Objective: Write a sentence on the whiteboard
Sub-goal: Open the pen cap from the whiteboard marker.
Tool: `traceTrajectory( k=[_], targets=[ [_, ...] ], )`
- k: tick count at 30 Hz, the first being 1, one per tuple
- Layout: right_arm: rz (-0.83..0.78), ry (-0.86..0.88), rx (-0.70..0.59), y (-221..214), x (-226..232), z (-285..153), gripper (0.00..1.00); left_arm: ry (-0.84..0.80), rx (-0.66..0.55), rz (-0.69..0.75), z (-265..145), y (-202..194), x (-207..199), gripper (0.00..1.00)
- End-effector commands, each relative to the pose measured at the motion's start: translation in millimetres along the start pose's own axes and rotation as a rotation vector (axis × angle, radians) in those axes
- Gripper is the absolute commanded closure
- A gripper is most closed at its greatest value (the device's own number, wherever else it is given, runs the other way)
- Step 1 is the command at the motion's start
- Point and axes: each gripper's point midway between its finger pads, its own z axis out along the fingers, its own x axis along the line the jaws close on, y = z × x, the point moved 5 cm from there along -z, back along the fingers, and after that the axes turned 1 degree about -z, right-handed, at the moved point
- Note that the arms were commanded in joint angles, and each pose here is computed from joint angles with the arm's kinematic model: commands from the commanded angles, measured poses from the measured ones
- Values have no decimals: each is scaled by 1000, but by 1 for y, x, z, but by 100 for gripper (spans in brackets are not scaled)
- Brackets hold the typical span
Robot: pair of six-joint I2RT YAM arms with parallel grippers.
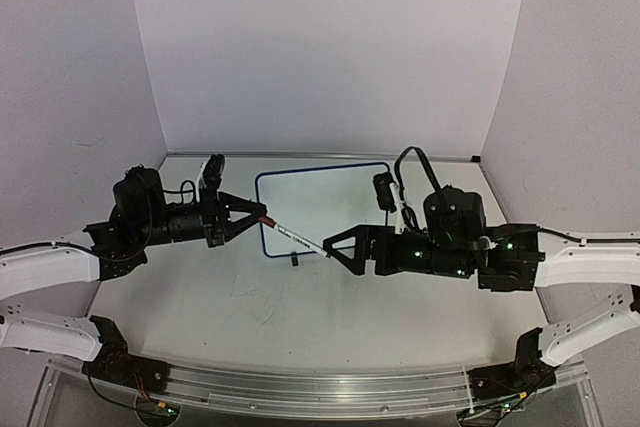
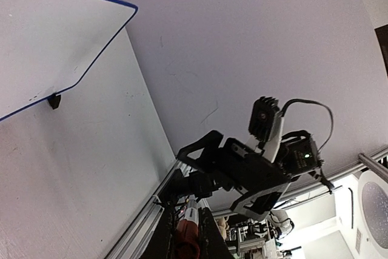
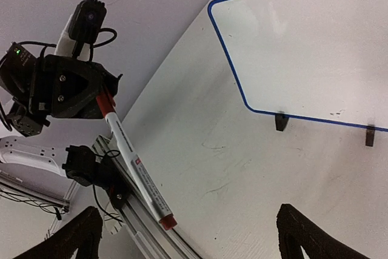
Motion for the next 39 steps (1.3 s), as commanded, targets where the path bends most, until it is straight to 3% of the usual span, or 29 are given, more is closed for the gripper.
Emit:
traceTrajectory(
  k=[1,6,12,39],
  targets=[
    [133,338,-203,33,45,-8,4,-232,-144,82,-8,24,-50,100],
    [138,509,-205,38,69,-1,6,-290,-168,140,-14,28,-66,100],
    [132,566,-181,42,83,13,12,-243,-175,176,-21,25,-66,100],
    [147,590,-174,43,89,30,39,-141,-127,172,-17,16,-43,100]
  ],
)
